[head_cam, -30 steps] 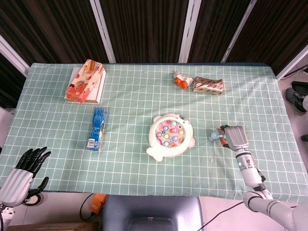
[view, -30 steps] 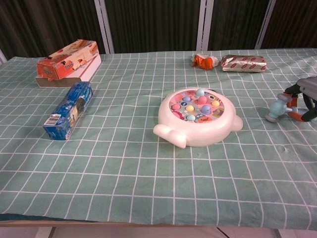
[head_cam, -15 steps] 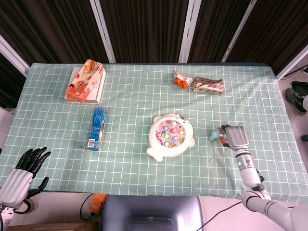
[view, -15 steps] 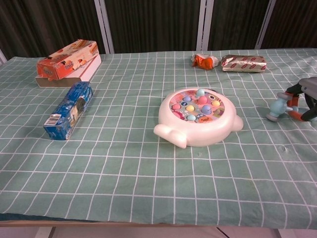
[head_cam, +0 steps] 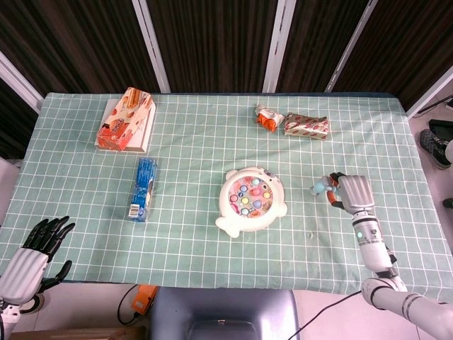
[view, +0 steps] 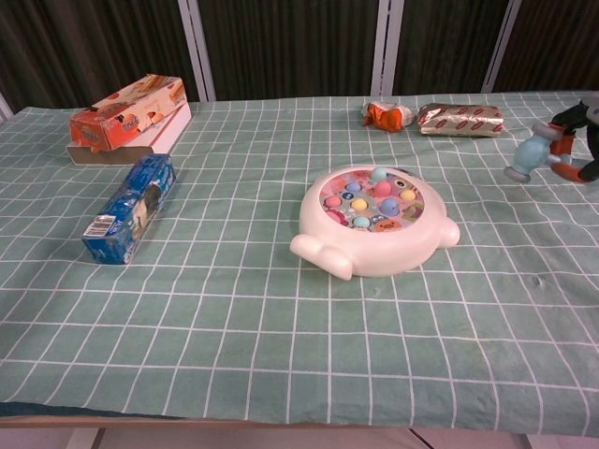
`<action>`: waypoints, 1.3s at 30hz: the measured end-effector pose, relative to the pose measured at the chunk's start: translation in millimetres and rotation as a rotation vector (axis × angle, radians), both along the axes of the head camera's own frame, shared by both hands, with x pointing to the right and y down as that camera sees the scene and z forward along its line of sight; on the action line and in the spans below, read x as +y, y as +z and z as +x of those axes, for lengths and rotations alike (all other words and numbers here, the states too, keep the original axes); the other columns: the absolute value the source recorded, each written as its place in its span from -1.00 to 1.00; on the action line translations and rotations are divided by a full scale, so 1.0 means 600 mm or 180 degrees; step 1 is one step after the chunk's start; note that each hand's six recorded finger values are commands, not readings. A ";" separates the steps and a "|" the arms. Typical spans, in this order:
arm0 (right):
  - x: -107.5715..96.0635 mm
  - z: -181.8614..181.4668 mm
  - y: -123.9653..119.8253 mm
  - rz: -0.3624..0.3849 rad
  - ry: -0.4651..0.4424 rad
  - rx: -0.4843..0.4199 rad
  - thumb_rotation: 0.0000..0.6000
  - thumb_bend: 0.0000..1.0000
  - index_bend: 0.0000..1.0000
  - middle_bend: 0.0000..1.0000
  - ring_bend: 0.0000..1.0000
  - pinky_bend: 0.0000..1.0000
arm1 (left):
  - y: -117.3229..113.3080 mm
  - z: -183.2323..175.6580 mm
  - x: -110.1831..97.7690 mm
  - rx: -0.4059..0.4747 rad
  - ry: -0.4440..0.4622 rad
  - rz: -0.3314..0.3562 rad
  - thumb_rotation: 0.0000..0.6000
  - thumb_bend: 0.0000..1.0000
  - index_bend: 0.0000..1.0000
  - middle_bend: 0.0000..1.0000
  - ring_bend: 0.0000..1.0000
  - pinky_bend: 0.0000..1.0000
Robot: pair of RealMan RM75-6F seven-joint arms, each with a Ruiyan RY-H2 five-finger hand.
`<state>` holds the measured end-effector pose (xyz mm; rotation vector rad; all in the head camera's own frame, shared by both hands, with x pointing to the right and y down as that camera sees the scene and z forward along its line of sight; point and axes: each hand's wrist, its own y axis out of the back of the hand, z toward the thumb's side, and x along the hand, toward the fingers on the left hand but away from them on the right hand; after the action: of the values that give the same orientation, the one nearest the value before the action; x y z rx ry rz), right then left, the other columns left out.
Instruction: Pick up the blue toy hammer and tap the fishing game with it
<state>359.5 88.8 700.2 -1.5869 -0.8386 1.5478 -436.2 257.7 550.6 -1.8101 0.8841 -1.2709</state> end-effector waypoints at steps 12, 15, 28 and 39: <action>-0.020 -0.152 -0.092 0.0255 -0.0787 0.0242 1.00 0.19 0.83 0.23 0.43 0.51 | -0.004 0.000 0.000 0.0026 0.0002 0.0011 1.00 -0.18 -1.00 -1.00 -1.00 -1.00; -0.020 -0.193 -0.102 0.0305 -0.1027 0.0437 1.00 0.19 0.83 0.23 0.43 0.51 | -0.005 -0.002 0.000 0.0036 -0.0001 0.0012 1.00 -0.18 -1.00 -1.00 -1.00 -1.00; 0.011 -0.327 -0.058 0.0242 -0.1743 0.1327 1.00 0.19 0.83 0.23 0.42 0.50 | -0.011 -0.008 0.000 0.0079 -0.0019 0.0027 1.00 -0.18 -1.00 -1.00 -1.00 -1.00; 0.022 -0.341 -0.038 0.0180 -0.1834 0.1512 1.00 0.19 0.83 0.23 0.42 0.50 | -0.012 -0.007 0.002 0.0087 -0.0007 0.0029 1.00 -0.18 -1.00 -1.00 -1.00 -1.00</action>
<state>155.1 102.2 677.1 -1.1962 -0.1382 1.3653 -440.4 258.7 543.3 -1.8237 0.9057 -1.2444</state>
